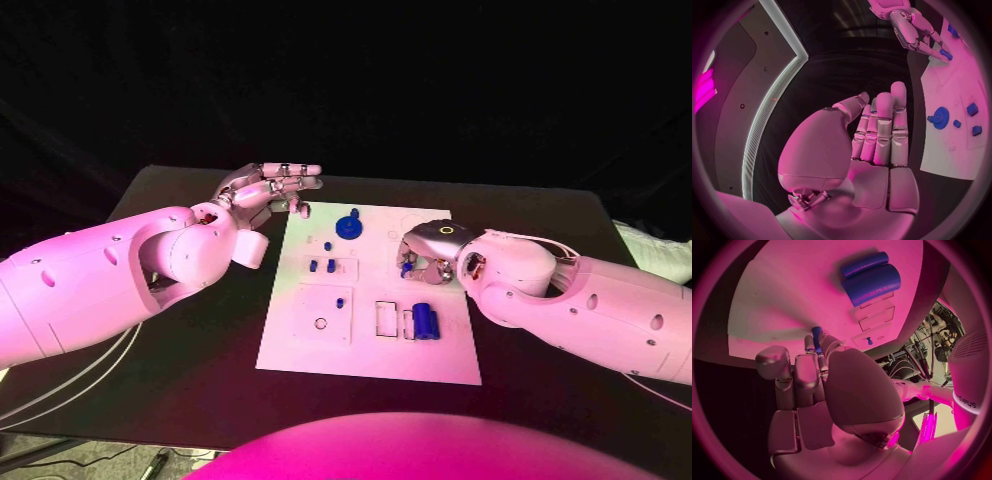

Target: Assemble the parts on the task board

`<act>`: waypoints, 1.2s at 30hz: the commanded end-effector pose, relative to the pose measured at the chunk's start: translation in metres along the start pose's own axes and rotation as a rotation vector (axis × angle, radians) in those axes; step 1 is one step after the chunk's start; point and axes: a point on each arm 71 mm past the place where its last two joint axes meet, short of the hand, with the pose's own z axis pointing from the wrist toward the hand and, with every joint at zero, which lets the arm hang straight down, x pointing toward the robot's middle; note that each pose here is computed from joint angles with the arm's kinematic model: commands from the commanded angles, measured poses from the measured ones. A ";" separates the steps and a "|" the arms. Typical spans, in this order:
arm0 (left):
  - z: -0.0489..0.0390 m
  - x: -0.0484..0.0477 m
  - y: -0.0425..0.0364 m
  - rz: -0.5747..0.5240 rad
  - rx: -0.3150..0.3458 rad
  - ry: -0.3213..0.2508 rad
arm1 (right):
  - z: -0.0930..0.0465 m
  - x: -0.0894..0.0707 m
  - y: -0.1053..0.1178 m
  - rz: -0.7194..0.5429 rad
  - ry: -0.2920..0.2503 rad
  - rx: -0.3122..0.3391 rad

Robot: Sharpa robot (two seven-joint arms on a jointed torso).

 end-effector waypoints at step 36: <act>0.0044 0.0067 0.0014 -0.009 0.004 0.030 | 0.000 -0.021 0.105 0.241 -0.133 -0.301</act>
